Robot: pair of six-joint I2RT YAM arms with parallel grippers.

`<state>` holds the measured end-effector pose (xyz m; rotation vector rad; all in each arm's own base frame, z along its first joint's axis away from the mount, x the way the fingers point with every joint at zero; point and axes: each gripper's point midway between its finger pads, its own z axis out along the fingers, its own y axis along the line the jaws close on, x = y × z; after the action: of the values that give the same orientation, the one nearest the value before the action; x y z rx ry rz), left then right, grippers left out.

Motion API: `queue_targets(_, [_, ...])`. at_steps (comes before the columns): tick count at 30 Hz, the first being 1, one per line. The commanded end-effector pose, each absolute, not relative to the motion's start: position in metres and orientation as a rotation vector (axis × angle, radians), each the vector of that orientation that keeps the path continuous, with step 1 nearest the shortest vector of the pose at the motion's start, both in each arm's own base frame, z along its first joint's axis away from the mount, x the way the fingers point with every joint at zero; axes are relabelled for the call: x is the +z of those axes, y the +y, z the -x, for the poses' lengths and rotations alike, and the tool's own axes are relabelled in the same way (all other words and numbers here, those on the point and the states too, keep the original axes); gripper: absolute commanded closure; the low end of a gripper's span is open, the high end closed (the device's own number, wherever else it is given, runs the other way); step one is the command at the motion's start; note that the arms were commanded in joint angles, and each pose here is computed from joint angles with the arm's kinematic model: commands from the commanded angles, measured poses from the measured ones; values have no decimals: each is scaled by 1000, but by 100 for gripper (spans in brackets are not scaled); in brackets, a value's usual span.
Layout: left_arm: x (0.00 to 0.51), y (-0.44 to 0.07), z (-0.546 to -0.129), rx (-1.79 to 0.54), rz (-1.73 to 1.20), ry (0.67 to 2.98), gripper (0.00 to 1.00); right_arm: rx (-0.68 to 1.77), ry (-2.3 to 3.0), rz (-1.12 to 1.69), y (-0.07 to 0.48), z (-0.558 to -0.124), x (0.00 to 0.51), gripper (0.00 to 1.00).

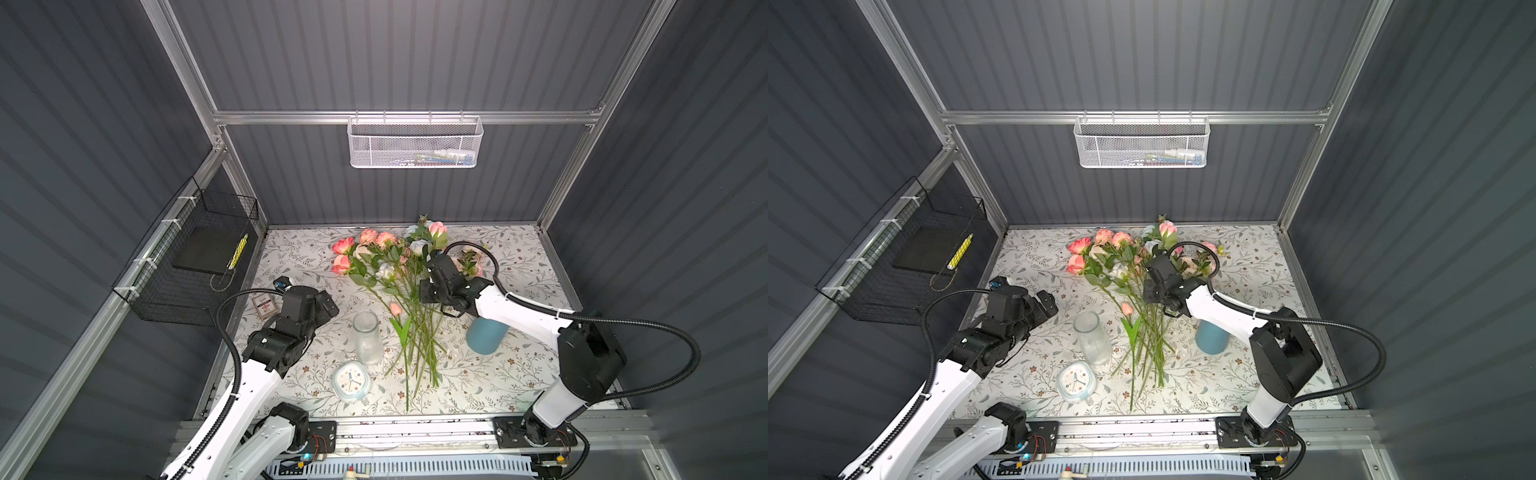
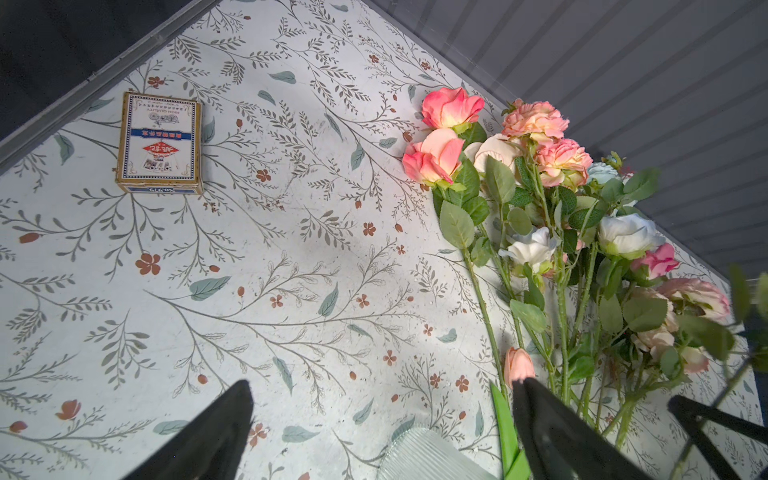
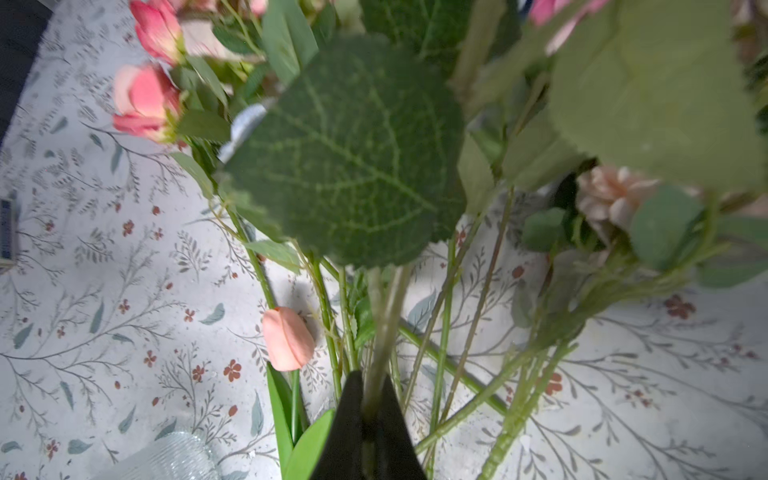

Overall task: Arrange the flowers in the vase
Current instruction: 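Close the right gripper on one pink rose stem and lift it, then carry the pink rose over the glass vase and lower it in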

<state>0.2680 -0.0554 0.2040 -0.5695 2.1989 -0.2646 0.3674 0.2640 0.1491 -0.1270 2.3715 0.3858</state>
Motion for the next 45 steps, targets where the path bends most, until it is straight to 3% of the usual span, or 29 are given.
queue_targets(1, [216,-49,-264,-245,569,2175,0,391,2178,159,263,-381,209,100])
queue_targets(6, [230,-47,-262,-259,576,2146,0,483,1947,239,275,-369,308,100])
queue_targets(13, [242,-41,-254,-275,591,2100,0,680,1600,458,338,-305,435,100])
queue_targets(20, [243,-37,-246,-275,606,2099,0,834,1352,565,387,-262,522,100])
queue_targets(33, [235,-36,-236,-290,622,2117,0,845,1289,596,443,-275,500,100])
queue_targets(43, [231,-37,-235,-305,619,2120,0,879,1429,596,456,-272,401,100])
queue_targets(45, [229,-38,-235,-307,616,2126,0,895,1468,603,456,-269,383,96])
